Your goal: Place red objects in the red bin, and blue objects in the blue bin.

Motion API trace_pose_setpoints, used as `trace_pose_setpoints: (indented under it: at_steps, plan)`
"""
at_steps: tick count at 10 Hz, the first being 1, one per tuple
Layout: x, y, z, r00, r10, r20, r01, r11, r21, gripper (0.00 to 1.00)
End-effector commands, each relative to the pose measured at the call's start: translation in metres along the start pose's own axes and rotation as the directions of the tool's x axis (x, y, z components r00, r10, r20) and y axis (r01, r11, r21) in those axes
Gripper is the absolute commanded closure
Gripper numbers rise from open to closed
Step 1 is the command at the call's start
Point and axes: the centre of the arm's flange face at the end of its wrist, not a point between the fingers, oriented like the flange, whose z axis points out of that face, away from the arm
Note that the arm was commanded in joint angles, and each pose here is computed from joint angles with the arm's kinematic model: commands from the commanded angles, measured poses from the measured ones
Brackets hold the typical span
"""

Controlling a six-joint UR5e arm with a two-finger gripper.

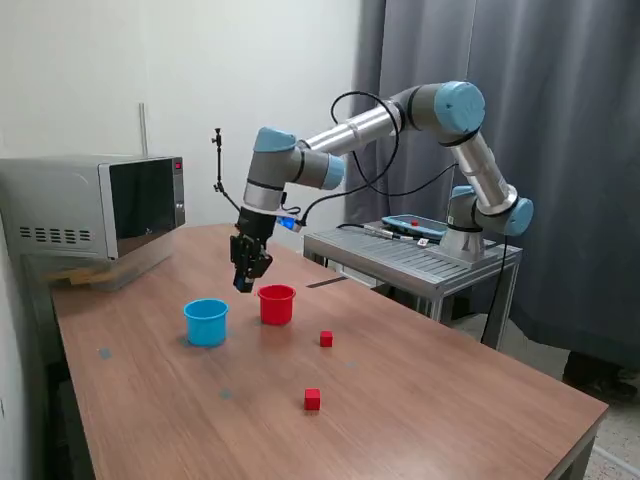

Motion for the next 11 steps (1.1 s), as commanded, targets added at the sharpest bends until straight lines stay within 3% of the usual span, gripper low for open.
trace_pose_setpoints:
  at_steps: [1, 4, 11]
  plan:
    - [-0.013, 0.01, 0.01, 1.0, 0.013, 0.005, -0.013, 1.0, -0.008, 1.0]
    - [-0.036, 0.018, 0.015, 0.999, 0.039, 0.014, -0.039, 0.999, -0.019, 1.0]
    - [-0.04, 0.029, 0.04, 0.999, 0.042, 0.016, -0.042, 0.999, -0.02, 1.0]
